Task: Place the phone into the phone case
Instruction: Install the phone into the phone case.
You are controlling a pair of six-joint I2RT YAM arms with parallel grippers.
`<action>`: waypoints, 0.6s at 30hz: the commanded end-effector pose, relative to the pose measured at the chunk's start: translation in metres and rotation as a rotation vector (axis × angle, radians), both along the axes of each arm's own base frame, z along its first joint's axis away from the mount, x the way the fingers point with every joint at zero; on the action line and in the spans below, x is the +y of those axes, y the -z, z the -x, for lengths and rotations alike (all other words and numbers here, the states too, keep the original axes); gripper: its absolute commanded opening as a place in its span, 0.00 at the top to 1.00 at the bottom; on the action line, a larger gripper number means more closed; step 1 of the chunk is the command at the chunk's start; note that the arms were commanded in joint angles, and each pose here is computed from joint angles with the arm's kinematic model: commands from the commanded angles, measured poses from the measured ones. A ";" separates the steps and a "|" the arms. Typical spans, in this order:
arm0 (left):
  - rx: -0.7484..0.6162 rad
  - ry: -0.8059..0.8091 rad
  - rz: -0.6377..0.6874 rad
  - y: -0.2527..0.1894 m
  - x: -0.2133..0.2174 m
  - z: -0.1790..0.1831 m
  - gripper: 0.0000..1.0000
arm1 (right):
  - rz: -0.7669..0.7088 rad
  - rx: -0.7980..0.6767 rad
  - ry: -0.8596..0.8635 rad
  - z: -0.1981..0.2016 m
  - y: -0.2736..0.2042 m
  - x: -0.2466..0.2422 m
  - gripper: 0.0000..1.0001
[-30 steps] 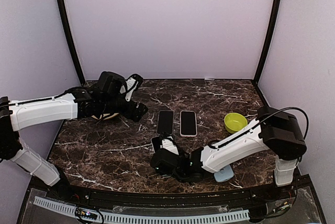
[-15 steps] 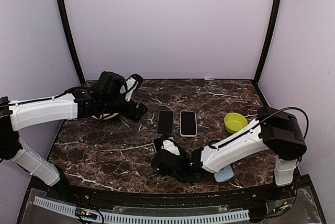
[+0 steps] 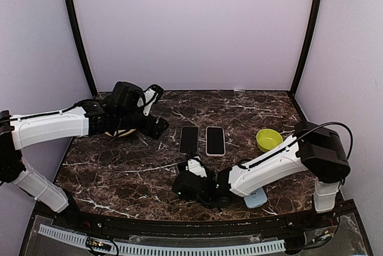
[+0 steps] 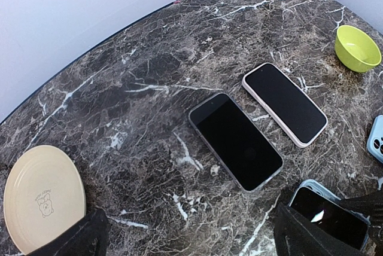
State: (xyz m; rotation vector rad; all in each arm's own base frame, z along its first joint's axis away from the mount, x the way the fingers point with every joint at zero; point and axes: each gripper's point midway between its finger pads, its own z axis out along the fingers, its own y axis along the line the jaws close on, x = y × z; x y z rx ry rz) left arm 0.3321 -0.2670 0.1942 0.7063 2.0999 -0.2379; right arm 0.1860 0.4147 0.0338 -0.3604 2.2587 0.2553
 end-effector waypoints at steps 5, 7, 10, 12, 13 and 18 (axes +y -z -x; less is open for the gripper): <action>-0.013 0.005 0.013 -0.004 0.001 0.001 0.01 | 0.066 -0.029 0.041 -0.007 -0.003 -0.016 0.08; -0.012 0.007 0.015 -0.004 0.001 0.001 0.01 | 0.068 -0.035 0.038 -0.007 -0.009 -0.015 0.08; -0.010 0.007 0.013 -0.003 0.001 0.001 0.01 | 0.055 -0.039 0.010 -0.007 -0.029 -0.009 0.08; -0.013 0.014 0.000 -0.002 0.001 0.001 0.01 | 0.033 -0.041 -0.016 -0.005 -0.044 -0.006 0.08; -0.017 0.019 -0.008 -0.002 0.001 0.001 0.01 | 0.019 -0.041 -0.027 -0.004 -0.052 -0.005 0.08; -0.002 0.039 -0.008 0.002 -0.002 0.003 0.03 | -0.031 0.011 -0.090 0.001 -0.071 -0.007 0.10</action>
